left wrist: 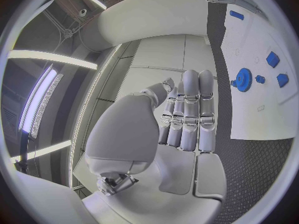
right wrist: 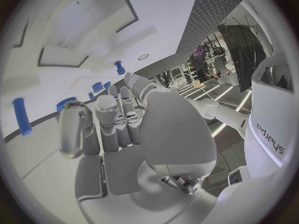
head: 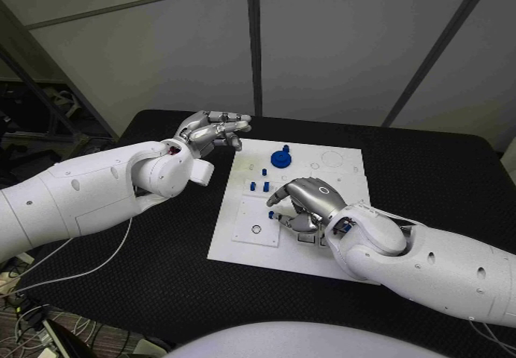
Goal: Assemble the parts on the task board
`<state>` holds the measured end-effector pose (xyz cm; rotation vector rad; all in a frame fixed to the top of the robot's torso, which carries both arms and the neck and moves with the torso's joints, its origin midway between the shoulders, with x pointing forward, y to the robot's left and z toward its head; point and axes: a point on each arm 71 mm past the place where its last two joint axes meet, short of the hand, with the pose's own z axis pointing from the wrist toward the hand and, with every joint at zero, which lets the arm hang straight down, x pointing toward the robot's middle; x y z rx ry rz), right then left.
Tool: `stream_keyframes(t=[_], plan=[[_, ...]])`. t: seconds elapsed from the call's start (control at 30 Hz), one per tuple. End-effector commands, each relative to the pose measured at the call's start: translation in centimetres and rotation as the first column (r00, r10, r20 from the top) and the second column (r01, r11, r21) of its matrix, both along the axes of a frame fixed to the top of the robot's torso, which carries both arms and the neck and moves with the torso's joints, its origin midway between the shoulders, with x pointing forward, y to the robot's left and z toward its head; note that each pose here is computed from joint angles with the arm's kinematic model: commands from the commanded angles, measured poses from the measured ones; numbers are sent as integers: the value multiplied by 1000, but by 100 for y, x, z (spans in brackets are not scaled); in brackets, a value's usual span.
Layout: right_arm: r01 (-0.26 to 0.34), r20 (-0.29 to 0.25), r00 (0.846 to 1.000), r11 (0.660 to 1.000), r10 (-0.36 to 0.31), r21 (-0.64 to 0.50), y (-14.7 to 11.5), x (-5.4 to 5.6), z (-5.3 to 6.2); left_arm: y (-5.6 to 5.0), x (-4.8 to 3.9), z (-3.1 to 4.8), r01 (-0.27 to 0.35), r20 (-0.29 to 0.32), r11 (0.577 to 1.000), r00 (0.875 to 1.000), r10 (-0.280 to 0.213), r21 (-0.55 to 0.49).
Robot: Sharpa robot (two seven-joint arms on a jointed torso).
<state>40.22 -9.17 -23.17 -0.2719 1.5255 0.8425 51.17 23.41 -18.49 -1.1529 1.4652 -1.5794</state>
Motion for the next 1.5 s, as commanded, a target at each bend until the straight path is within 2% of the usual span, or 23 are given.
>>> stream_keyframes(t=[0.03,0.2,0.33,0.53,0.77,1.03,1.23,1.5], plan=[[83,-10,997,995,-83,58,-143,34,105,-4,0,11,12,0,1000,1000,-12,-7],[165,-52,985,986,-165,2,-419,193,256,-14,-5,11,19,-2,1000,1000,-19,-9],[185,-64,980,981,-189,-64,-609,316,346,-12,-8,11,22,-2,1000,1000,-22,-10],[198,-49,977,967,-208,-158,-806,439,377,-10,-11,10,25,-1,1000,1000,-25,-11],[186,-69,976,955,-207,-231,-844,474,337,-17,-10,6,27,-2,1000,1000,-27,-12],[148,-123,975,953,-185,-266,-792,468,290,-12,-8,0,26,-3,1000,1000,-26,-10],[157,-118,974,952,-193,-263,-769,479,289,-12,-7,-2,26,-3,1000,1000,-26,-11],[184,-83,973,942,-214,-279,-784,492,298,-6,-6,-7,27,-4,1000,1000,-27,-10]])
